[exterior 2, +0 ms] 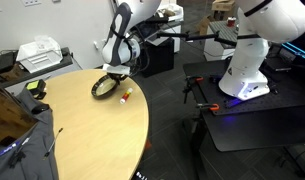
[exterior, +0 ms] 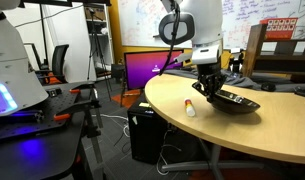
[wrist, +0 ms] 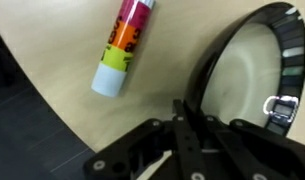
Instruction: Move the plate to the right on the table
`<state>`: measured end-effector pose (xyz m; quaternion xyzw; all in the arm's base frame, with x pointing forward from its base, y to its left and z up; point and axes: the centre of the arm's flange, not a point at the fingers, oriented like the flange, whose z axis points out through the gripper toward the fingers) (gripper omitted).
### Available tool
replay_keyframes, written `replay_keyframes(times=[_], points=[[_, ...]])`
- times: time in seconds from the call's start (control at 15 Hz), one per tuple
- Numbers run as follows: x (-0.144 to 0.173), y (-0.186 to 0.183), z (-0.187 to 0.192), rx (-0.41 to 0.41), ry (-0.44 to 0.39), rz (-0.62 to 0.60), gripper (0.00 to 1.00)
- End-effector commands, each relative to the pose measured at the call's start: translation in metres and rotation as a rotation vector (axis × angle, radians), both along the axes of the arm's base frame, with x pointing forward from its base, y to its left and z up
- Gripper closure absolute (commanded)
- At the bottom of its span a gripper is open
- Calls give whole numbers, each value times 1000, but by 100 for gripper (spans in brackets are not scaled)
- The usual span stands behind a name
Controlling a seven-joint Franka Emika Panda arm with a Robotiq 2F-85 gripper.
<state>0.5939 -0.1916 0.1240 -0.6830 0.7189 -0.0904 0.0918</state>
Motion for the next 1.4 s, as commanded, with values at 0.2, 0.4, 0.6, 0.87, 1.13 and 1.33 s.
replay_keyframes(times=[0.2, 0.4, 0.6, 0.87, 1.13, 1.33], points=[[-1, 7, 5, 15, 8, 8, 59], [-2, 9, 4, 13, 16, 24, 34], [-1, 8, 3, -26, 0, 69, 12], [-21, 30, 37, -54, 79, 214, 0], [-45, 81, 99, -86, 164, 406, 0], [-53, 119, 142, -142, 252, 502, 0]])
